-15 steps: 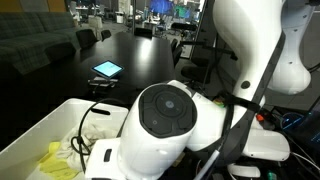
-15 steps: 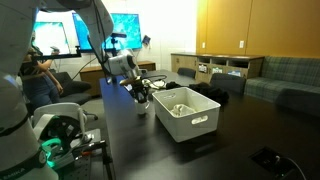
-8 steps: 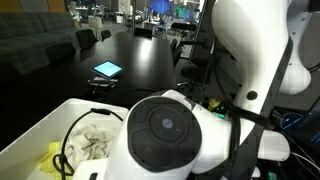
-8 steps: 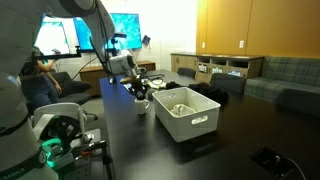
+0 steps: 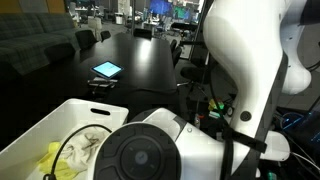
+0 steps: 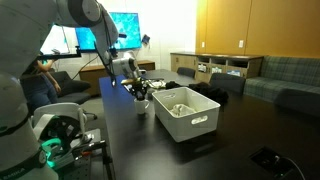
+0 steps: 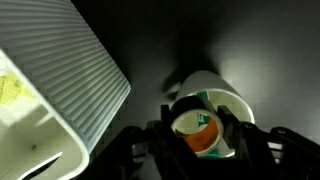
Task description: Put the yellow and white cloths in the storage box and put the marker in the mug cup
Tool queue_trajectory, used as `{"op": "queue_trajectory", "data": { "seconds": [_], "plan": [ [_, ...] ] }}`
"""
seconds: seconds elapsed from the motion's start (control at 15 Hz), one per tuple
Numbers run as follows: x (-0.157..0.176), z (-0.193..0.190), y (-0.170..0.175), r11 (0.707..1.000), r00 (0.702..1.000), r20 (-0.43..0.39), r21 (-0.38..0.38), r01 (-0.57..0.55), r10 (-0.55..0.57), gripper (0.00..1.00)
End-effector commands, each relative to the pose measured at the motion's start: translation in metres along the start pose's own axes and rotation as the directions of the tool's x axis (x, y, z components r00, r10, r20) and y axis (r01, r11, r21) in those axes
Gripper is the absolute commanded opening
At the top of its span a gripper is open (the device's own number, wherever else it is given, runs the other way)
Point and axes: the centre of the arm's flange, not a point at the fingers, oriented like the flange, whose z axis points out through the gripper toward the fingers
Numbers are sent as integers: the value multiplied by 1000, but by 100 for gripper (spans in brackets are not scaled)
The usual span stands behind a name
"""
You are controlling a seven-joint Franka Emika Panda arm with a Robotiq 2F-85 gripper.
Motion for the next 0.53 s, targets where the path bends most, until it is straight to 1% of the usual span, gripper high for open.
{"op": "queue_trajectory", "data": {
  "seconds": [0.0,0.47],
  "plan": [
    [15,1,-2,1000,1000,3,16,-12,12,25],
    [14,2,2,1000,1000,2,-8,-5,5,25]
  ]
}}
